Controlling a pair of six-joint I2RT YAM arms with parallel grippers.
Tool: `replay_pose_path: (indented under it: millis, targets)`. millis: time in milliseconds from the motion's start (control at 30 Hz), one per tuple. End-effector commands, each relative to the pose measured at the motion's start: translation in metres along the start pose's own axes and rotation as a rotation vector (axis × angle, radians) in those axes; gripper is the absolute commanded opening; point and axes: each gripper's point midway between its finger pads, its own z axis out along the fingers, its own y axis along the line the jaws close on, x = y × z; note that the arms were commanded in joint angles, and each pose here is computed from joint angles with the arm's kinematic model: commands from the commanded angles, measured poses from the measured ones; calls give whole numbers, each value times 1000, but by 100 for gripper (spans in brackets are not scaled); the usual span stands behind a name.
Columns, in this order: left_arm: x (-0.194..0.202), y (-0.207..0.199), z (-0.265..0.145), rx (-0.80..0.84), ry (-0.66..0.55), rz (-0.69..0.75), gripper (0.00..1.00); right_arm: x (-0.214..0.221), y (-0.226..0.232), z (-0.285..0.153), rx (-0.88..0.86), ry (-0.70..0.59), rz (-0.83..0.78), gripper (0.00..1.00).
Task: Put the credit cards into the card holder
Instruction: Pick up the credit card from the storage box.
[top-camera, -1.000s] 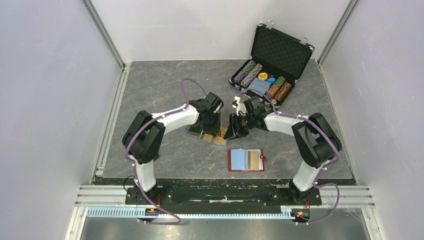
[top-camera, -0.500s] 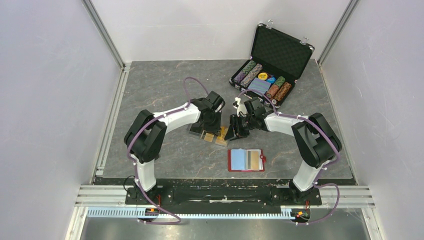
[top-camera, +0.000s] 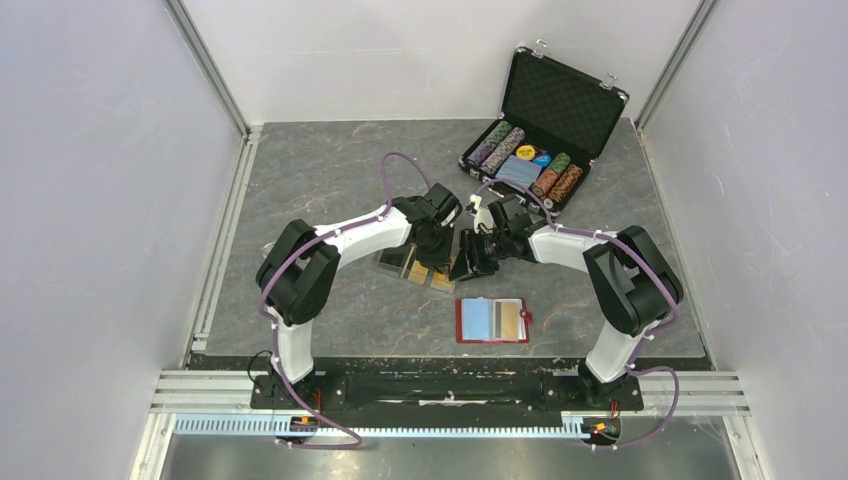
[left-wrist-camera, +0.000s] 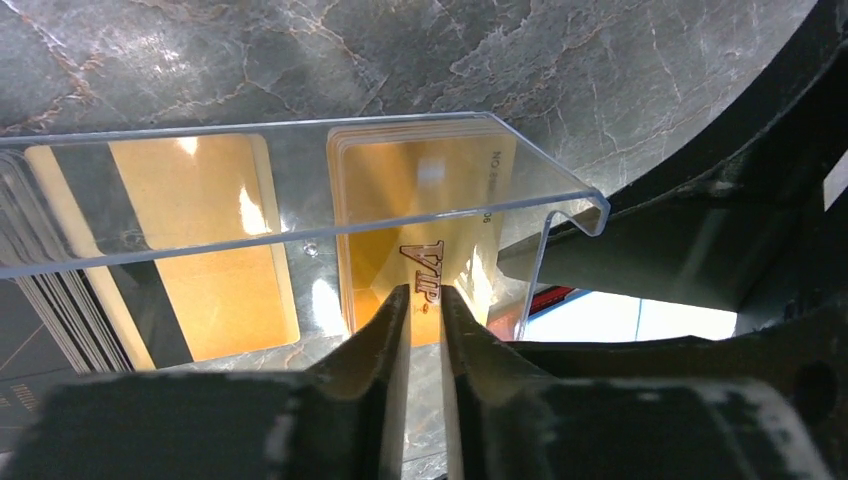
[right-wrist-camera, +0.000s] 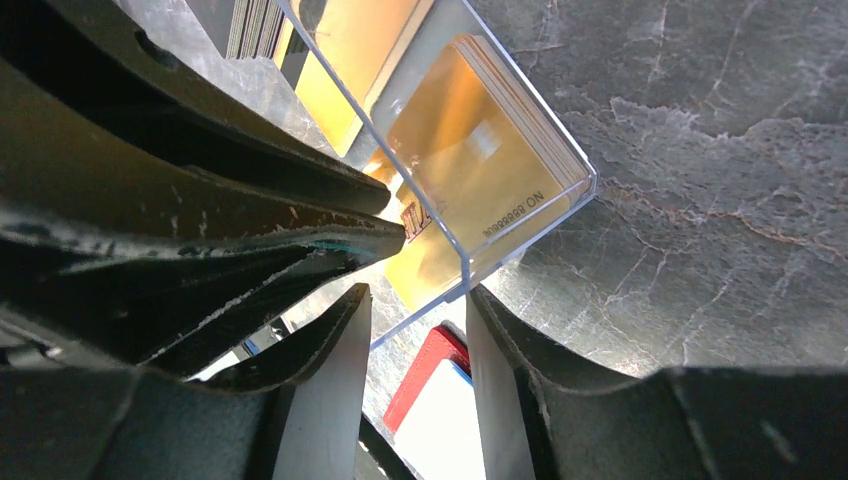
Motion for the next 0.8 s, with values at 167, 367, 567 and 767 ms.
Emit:
replay_pose_path:
  millis: [167, 367, 567, 767]
  targets:
    - [-18, 11, -14, -75, -85, 29, 40, 2, 0, 1, -6, 0, -27, 42]
    - [-13, 15, -4, -79, -50, 24, 38, 3, 0, 1, -6, 0, -26, 43]
    - [-6, 20, 2, -95, -22, 24, 39, 4, 0, 0, -5, 2, -28, 42]
    - [-9, 19, -2, -95, -44, 23, 47, 5, -1, 1, -4, 4, -29, 42]
